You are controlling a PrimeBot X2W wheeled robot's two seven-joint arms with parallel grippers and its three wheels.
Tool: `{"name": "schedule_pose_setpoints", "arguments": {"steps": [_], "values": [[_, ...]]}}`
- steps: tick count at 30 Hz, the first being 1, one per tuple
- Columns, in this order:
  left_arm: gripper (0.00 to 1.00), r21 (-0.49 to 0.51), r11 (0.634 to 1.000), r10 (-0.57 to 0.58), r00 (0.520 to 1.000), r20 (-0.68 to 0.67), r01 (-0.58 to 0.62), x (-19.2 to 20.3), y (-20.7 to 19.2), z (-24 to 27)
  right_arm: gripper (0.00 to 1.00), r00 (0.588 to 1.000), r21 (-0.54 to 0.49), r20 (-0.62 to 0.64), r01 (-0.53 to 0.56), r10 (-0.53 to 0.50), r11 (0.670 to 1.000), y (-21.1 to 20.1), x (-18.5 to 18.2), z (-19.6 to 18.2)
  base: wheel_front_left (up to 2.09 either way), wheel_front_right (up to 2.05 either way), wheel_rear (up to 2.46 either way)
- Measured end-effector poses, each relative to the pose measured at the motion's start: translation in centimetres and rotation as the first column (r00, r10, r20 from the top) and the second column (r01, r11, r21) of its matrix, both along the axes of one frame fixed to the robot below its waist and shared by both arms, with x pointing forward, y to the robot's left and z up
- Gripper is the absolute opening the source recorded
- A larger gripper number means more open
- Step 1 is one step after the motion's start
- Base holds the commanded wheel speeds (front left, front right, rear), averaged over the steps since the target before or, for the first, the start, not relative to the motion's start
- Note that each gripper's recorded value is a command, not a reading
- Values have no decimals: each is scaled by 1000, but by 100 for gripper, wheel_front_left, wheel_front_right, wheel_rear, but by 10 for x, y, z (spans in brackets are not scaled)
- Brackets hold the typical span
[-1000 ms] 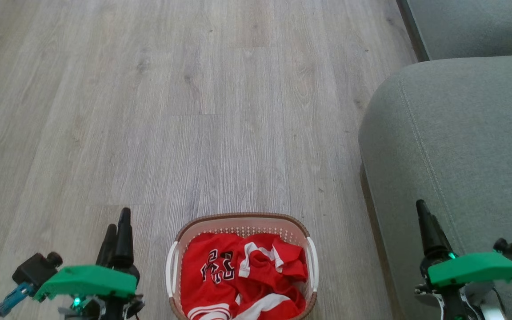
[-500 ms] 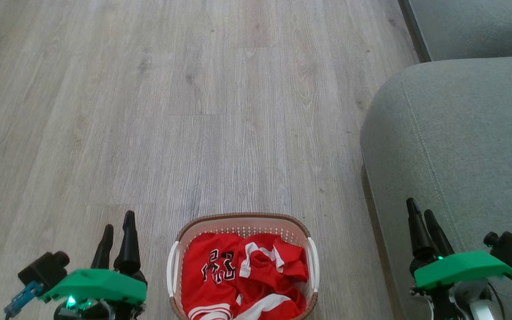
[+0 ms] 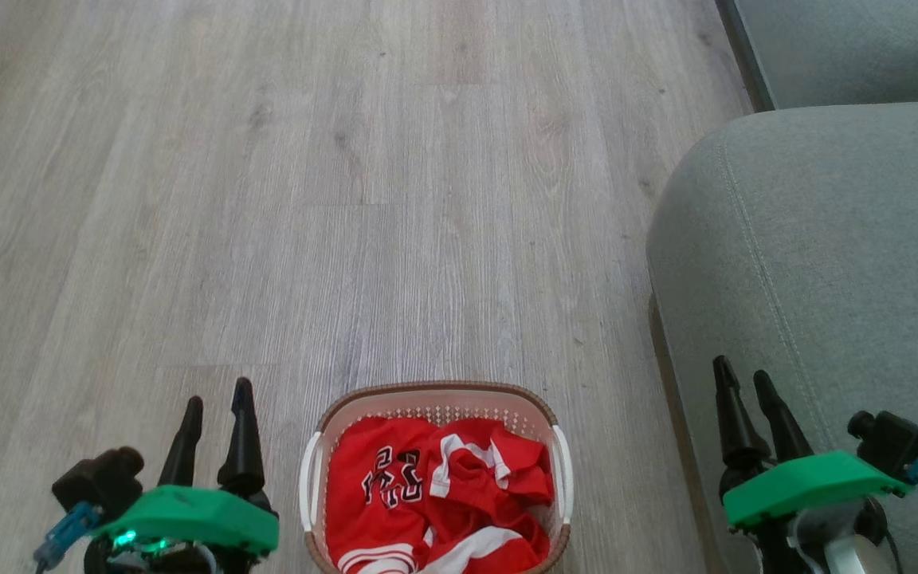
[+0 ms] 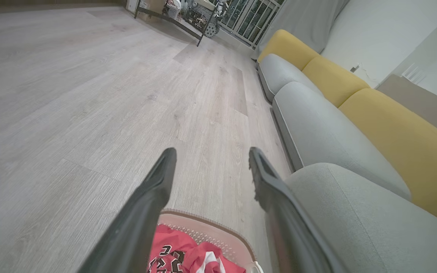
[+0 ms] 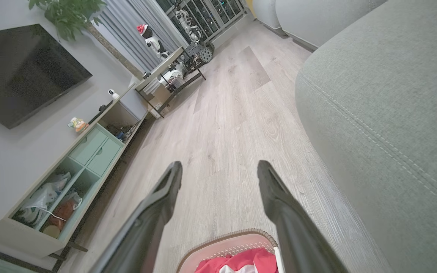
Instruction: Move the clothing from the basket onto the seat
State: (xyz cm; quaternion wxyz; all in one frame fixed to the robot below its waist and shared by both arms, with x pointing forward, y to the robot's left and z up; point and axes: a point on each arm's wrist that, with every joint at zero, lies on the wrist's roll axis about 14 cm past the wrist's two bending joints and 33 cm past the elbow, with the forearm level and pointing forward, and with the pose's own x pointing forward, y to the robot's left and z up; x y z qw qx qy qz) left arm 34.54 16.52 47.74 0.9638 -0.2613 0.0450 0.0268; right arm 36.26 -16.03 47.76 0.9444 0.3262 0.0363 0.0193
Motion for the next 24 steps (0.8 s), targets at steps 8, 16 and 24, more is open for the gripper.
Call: {"name": "schedule_pose_setpoints", "arguments": {"steps": [8, 16, 24], "values": [[100, 95, 995, -14, 999, 29, 11, 0, -4, 6, 100, 1000, -76, 16, -21, 22, 997, 5, 0, 1, 0, 0, 0], [100, 189, 982, -25, 998, 52, 14, -2, -5, 10, 100, 998, -162, 40, -37, 43, 986, 9, 0, 4, 0, 0, 0], [100, 282, 959, -38, 997, 60, 20, -6, -5, 8, 100, 994, -254, 72, -55, 76, 966, 16, 0, 10, 0, 0, 0]]}}
